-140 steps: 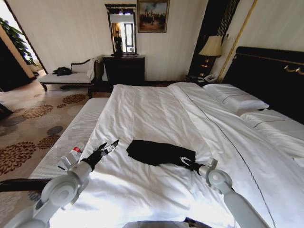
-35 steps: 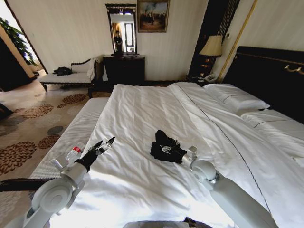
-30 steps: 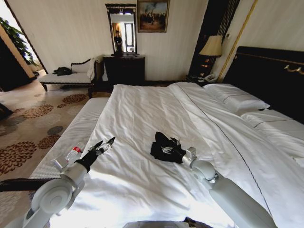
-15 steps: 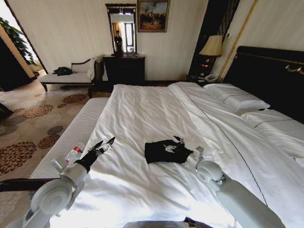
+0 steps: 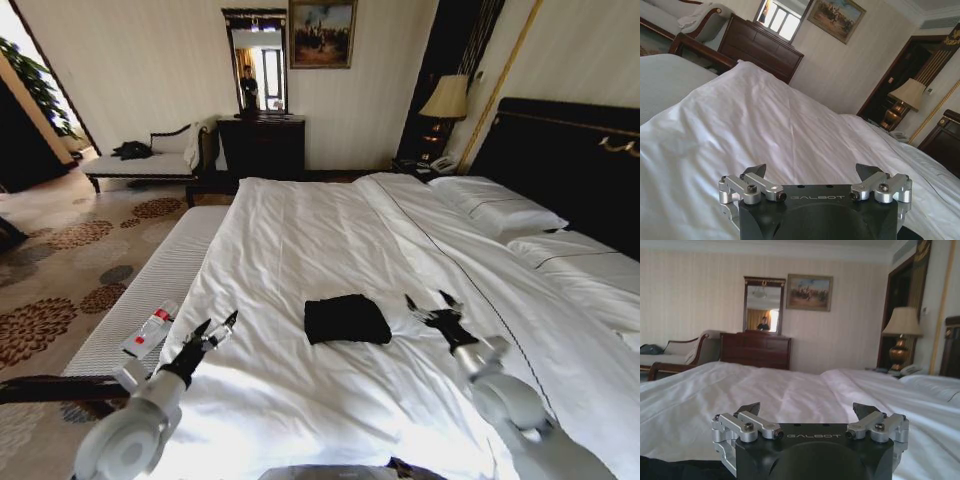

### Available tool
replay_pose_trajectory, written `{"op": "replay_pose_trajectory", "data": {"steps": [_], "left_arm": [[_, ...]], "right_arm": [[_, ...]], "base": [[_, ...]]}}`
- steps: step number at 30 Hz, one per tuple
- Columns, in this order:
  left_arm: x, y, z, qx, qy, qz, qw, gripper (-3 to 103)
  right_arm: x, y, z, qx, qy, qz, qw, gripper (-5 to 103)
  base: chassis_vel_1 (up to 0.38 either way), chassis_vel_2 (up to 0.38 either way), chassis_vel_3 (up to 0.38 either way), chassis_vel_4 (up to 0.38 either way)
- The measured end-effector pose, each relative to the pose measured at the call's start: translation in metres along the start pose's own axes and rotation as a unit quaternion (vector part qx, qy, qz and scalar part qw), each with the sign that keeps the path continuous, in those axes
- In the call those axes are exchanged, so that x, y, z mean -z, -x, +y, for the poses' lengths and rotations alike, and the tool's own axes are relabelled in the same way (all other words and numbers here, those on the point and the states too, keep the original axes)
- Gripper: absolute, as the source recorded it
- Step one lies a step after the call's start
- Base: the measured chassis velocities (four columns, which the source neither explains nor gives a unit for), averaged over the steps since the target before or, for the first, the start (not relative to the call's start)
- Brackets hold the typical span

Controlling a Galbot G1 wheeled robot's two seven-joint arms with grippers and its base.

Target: Fold the clothes on the bed.

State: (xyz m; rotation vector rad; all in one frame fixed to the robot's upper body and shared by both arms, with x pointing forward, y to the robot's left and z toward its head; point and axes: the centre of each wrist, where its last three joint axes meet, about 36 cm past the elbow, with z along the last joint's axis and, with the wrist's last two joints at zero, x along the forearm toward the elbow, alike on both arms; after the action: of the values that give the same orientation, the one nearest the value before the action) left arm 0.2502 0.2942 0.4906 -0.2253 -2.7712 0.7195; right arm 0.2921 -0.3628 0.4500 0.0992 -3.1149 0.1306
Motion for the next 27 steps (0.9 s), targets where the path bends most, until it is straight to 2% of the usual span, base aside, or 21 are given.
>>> {"op": "replay_pose_trajectory", "data": {"steps": [3,5,7,11,27], "left_arm": [[-0.003,-0.006,-0.001,0.004,0.015,-0.003,0.9999,100],[-0.004,-0.012,0.003,0.007,0.050,-0.016,0.9986,100],[-0.004,-0.017,0.005,0.006,0.065,-0.026,0.9975,100],[-0.002,-0.018,0.007,0.013,0.071,-0.035,0.9968,100],[-0.001,-0.018,0.007,0.014,0.070,-0.037,0.9968,100]], "right_arm": [[0.003,-0.014,0.002,-0.006,-0.006,-0.011,1.000,100],[0.009,-0.021,0.003,-0.007,-0.010,-0.022,1.000,100],[0.015,-0.022,0.004,-0.007,-0.014,-0.032,0.999,100],[0.020,-0.021,0.005,-0.006,-0.017,-0.044,0.999,100],[0.020,-0.020,0.006,-0.006,-0.017,-0.047,0.999,100]], "base": [[0.000,0.000,0.000,0.000],[0.000,0.000,0.000,0.000],[0.000,0.000,0.000,0.000],[0.000,0.000,0.000,0.000],[0.000,0.000,0.000,0.000]]}}
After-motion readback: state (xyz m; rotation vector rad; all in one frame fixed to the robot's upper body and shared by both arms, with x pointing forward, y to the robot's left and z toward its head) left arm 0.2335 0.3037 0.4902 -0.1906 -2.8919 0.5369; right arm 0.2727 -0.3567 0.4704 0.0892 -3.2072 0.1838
